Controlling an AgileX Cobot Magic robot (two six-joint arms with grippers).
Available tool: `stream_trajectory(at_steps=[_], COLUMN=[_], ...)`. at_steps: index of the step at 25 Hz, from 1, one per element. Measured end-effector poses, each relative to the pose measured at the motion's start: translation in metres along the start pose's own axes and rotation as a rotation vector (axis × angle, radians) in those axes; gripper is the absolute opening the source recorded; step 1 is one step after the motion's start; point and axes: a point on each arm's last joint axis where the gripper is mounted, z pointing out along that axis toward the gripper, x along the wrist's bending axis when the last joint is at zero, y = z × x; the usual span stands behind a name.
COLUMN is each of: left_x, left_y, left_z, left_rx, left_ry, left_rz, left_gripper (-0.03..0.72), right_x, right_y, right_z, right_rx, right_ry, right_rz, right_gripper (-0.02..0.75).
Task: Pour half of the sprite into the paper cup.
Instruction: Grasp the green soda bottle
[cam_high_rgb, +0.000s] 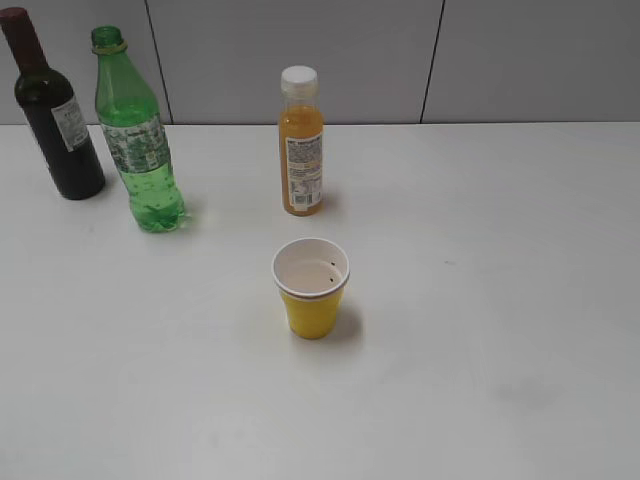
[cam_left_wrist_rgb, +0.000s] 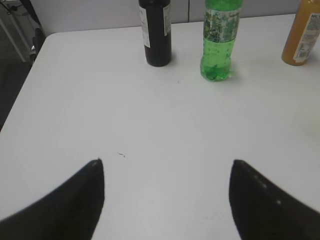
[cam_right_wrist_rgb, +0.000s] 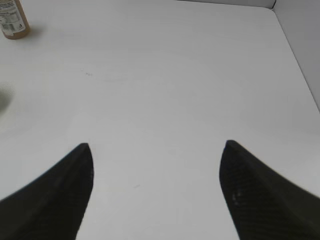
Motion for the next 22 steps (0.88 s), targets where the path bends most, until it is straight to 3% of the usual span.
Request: stream_trajectory(at_steps=[4, 9, 18, 22], left_x=[0.0, -0.002, 0.009, 0.012], left_y=[0.002, 0.021, 0.061, 0.068], left_z=[-0.001, -0.003, 0.033, 0.055], left_rx=[-0.015, -0.151, -0.235, -0.26], left_ry=[-0.005, -0.023, 0.017, 0.014], left_rz=[-0.003, -0.03, -0.001, -0.058], left_gripper=[0.595, 0.603, 0.602, 0.596], right_x=[0.0, 0.0, 0.0, 0.0], right_y=[0.0, 0.0, 0.0, 0.0], right_z=[0.0, 0.0, 0.0, 0.0], right_rx=[0.0, 0.001, 0.002, 0.002], right_ry=[0.0, 0.0, 0.0, 0.0], right_rz=[0.0, 0.0, -0.001, -0.001], right_gripper=[0.592, 0.592, 0.592, 0.593])
